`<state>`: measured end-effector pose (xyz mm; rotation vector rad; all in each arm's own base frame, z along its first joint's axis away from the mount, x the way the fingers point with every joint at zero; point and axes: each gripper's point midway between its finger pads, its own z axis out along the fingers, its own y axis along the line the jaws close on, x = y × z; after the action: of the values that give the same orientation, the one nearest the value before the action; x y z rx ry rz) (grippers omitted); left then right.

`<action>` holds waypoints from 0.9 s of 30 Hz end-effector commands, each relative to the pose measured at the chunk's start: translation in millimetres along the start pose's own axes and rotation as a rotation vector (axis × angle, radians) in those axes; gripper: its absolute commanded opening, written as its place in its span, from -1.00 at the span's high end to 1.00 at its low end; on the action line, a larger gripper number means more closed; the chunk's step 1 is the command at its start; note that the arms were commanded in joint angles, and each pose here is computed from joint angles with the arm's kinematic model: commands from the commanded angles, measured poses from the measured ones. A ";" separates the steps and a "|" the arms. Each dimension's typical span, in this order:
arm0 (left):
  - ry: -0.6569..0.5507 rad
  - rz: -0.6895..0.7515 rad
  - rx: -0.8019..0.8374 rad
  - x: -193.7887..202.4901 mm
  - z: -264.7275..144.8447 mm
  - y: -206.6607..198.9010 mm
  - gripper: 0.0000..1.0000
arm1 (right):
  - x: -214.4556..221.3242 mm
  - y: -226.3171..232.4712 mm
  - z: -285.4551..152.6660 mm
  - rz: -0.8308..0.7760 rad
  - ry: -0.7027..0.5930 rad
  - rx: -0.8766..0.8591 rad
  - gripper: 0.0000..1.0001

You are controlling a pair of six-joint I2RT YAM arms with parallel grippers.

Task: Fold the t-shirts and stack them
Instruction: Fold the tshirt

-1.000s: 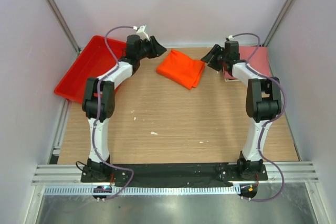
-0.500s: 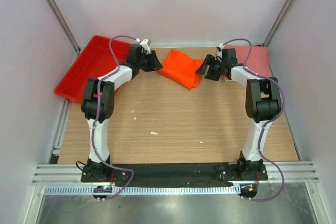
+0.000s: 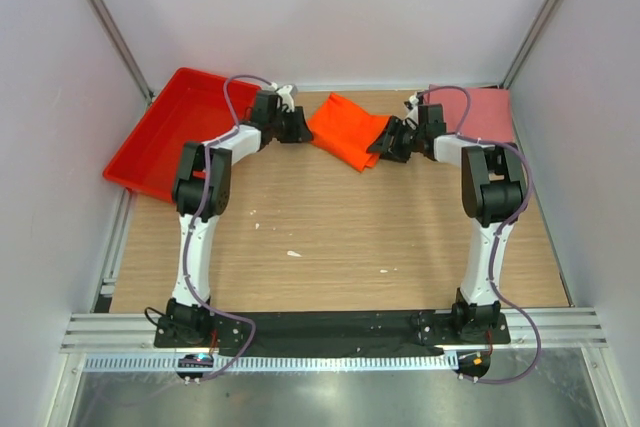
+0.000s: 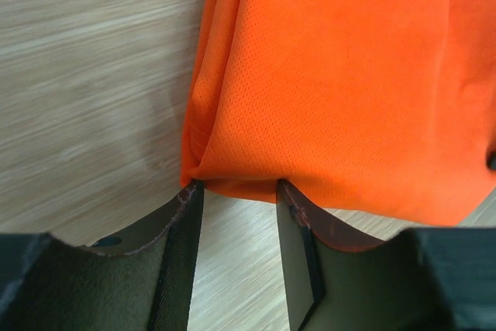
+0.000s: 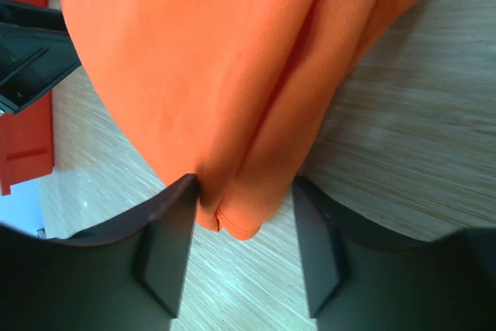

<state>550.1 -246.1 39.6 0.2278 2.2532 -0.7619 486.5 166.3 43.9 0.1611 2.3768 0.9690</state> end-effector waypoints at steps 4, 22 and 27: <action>-0.046 0.066 0.086 -24.1 -0.5 -16.2 0.31 | 6.5 6.1 4.6 -0.045 0.002 -0.076 0.08; 0.181 -0.162 -0.062 60.8 -62.8 -26.5 1.00 | 44.7 10.1 -55.7 0.016 0.066 0.012 -0.04; 0.220 -0.170 -0.083 103.7 -105.3 -60.0 1.00 | 84.7 5.7 -96.0 0.102 0.087 0.122 -0.13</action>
<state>423.0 -230.6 30.5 0.0896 2.5335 -0.7668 388.9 150.2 51.4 0.2234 2.5035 0.9665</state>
